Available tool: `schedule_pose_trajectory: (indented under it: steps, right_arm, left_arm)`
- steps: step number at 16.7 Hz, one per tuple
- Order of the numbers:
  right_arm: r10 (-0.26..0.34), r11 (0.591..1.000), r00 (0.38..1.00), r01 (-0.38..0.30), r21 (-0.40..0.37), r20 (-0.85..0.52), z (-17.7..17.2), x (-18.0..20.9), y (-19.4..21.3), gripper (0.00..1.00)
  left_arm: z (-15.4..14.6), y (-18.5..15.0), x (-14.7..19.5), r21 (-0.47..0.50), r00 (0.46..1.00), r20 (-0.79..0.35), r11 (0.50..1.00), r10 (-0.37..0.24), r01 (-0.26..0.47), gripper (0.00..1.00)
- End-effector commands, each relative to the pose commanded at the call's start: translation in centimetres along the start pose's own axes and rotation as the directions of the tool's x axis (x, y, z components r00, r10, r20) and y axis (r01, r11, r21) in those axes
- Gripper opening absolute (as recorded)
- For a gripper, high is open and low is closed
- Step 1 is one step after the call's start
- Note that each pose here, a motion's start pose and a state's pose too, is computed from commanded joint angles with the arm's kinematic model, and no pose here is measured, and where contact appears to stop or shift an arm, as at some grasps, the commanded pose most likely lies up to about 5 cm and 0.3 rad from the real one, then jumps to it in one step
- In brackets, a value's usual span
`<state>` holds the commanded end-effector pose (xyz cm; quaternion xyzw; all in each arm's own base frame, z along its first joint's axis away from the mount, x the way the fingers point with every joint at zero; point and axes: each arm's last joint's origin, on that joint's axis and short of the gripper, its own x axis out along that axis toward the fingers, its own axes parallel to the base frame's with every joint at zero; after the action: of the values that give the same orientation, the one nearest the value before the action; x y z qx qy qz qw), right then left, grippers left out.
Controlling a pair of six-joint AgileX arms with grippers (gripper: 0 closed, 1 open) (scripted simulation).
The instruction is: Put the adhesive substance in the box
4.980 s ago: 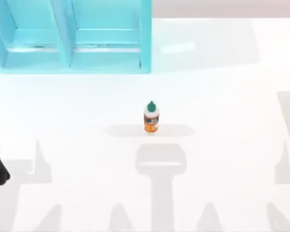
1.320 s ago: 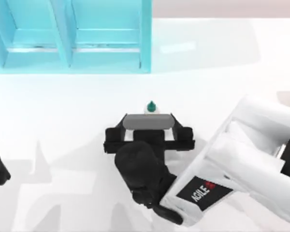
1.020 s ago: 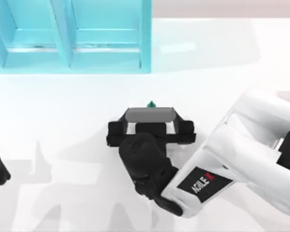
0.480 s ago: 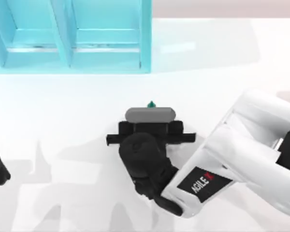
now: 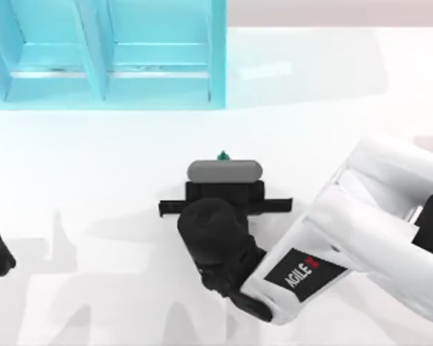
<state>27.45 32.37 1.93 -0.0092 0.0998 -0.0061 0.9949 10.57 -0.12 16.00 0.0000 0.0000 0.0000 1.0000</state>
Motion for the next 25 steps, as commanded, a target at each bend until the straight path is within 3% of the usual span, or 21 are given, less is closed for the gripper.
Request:
schedule_pose_trajectory:
  steps: [7,17,25]
  right_arm:
    - [0.002,1.000,1.000,-0.002,0.001,0.001,0.1,-0.1,0.1,0.00]
    - [0.001,1.000,1.000,-0.001,-0.004,0.001,9.2,-1.9,0.0,0.00]
    - [0.012,1.000,1.000,-0.012,-0.021,-0.006,10.3,-1.5,-0.3,0.00]
  left_arm:
    - [0.0,0.0,0.0,0.000,1.000,0.000,1.000,0.000,0.000,1.00]
    - [0.0,0.0,0.0,0.000,1.000,0.000,1.000,0.000,0.000,1.00]
    - [0.0,0.0,0.0,0.000,1.000,0.000,1.000,0.000,0.000,1.00]
